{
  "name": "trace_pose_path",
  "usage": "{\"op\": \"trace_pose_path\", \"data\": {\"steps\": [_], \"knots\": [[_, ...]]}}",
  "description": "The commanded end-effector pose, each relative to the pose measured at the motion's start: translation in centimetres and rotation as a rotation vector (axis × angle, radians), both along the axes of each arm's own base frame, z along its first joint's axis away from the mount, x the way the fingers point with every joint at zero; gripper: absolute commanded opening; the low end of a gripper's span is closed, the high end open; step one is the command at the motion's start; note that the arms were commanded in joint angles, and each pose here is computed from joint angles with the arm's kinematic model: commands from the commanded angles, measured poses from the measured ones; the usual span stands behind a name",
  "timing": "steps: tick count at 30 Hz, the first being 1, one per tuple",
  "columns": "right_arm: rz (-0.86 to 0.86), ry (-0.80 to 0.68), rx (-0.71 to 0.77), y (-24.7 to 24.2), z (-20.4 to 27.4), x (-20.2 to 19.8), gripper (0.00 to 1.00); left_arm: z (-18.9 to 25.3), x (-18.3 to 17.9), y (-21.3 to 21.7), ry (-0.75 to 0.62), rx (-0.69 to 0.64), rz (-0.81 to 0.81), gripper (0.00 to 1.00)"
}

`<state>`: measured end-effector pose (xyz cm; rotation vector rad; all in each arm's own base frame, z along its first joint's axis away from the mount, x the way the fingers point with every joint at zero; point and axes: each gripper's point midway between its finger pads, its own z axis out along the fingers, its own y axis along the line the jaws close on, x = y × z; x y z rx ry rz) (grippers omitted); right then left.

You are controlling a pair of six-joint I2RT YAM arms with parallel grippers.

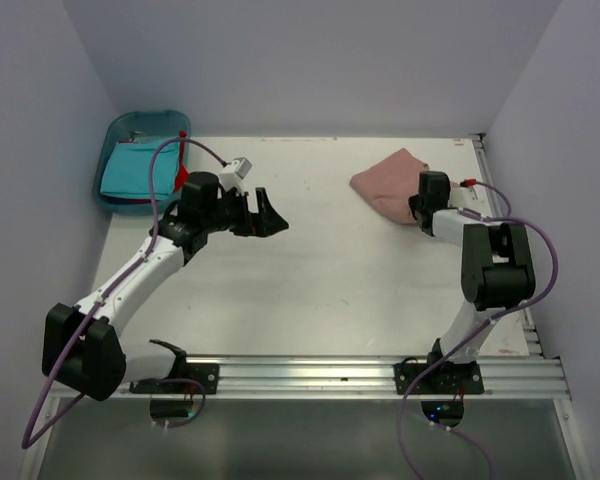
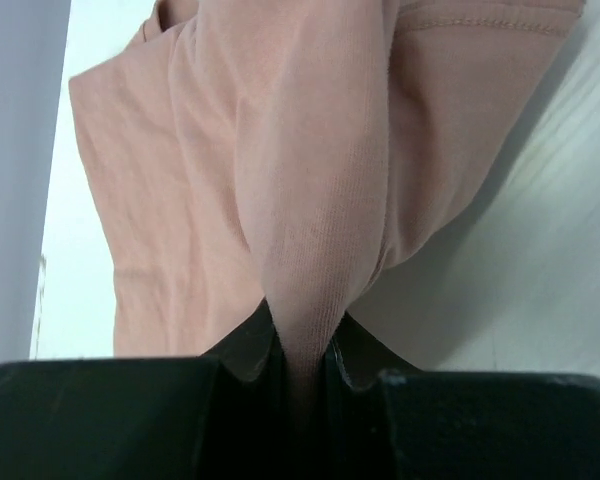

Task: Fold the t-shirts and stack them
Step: Put the neatly folded tshirt into the corner of the board with the right arm

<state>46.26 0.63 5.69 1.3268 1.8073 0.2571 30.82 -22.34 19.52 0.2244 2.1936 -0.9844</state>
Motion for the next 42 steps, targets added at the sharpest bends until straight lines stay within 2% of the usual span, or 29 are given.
{"op": "trace_pose_path", "data": {"steps": [1,9,16,17,21,27,34,42], "knots": [[-0.179,0.006,-0.069,-5.0,0.2,1.6,0.0,1.0,-1.0,0.2,-0.017,-0.017,-0.016,1.0],[-0.27,0.066,-0.076,-10.2,-1.5,3.1,0.0,0.8,-1.6,0.9,0.006,0.027,-0.006,1.0],[-0.299,0.047,-0.083,-13.1,-1.3,6.1,0.0,0.2,-1.7,1.2,0.025,0.049,0.003,1.0],[-0.3,0.087,-0.082,-13.4,-2.6,5.8,0.0,0.1,-1.8,1.3,0.032,0.052,0.003,1.0],[-0.333,0.014,-0.1,-15.4,-1.7,7.6,0.0,-0.5,-1.9,1.5,0.053,0.068,0.007,1.0],[-0.349,-0.02,-0.111,-17.6,-1.4,10.4,0.0,-0.6,-2.1,1.7,0.074,0.074,0.018,1.0],[-0.399,-0.086,-0.109,-19.0,-1.0,11.5,0.0,-1.1,-2.1,1.9,0.096,0.089,0.031,1.0],[-0.321,-0.139,-0.089,-18.4,-1.3,15.2,0.0,-2.0,-1.8,1.8,0.119,0.096,0.034,1.0]]}}
